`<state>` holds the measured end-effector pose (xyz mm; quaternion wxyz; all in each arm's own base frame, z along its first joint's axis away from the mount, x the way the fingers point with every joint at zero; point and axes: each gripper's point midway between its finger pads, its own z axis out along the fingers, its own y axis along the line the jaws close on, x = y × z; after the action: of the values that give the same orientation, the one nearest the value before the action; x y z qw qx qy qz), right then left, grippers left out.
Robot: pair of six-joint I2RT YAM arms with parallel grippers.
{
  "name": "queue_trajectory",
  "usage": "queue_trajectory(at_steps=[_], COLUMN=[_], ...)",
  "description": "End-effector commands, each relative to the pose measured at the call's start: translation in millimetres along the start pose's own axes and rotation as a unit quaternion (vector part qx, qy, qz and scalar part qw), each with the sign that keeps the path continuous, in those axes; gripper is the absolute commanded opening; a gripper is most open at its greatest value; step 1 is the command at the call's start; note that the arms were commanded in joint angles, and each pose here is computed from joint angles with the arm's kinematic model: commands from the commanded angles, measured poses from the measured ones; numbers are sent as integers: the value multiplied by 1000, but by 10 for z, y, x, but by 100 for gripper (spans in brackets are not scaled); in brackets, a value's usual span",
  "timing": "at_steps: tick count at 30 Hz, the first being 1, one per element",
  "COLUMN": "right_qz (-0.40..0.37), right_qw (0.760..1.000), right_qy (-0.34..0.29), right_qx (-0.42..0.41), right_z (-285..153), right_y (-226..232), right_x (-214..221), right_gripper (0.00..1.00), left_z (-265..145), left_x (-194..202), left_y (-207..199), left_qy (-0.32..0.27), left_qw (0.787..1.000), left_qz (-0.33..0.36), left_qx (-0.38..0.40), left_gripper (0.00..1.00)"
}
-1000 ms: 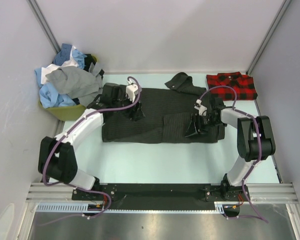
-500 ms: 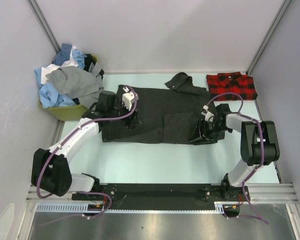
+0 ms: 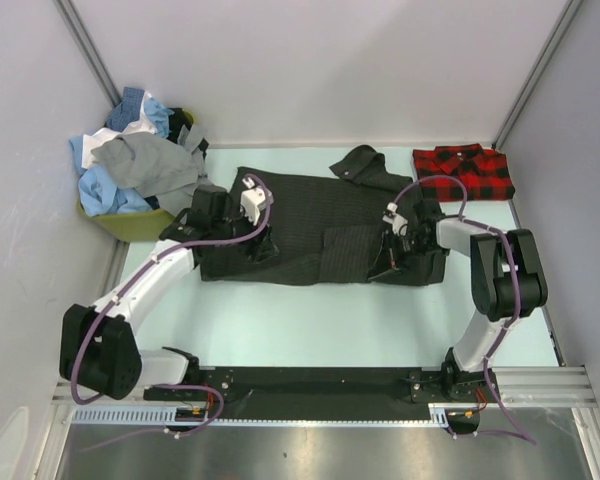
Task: Fold and stack the long sleeve shirts
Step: Fold the shirt
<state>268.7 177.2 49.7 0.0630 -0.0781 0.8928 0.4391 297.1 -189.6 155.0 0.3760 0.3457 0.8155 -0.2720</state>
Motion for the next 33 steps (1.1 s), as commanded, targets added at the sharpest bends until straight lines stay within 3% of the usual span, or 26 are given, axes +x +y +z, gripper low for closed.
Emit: queue_trajectory(at_steps=[1,6,11,15,19,26,33], right_qz=[-72,-162,-180,-209,-253,-298,-341], right_qw=[995,981,977,971,959,943,906], right_qy=[-34,-65,-68,-96,-121,-149,-237], right_qx=[-62,-86,-87,-64,-39,6,74], right_z=[-431,-890,-1138,-1412,-1679,-1857,-2180], right_y=[420,774,1012,1164,1431,1658,1983], right_x=[-152,-125,129,195,237,420,554], right_gripper=[0,0,0,0,0,0,0], left_z=[-144,-211,-311,-419,-486,-449,-299], left_x=[1,176,404,667,1033,1404,1019], left_y=[-65,-19,224,361,323,387,663], left_qy=[1,33,87,142,190,210,171], left_qw=[999,997,993,976,958,935,947], left_qz=[49,68,73,158,202,279,268], left_qx=[12,16,25,38,66,64,47], left_gripper=[68,68,67,67,67,65,65])
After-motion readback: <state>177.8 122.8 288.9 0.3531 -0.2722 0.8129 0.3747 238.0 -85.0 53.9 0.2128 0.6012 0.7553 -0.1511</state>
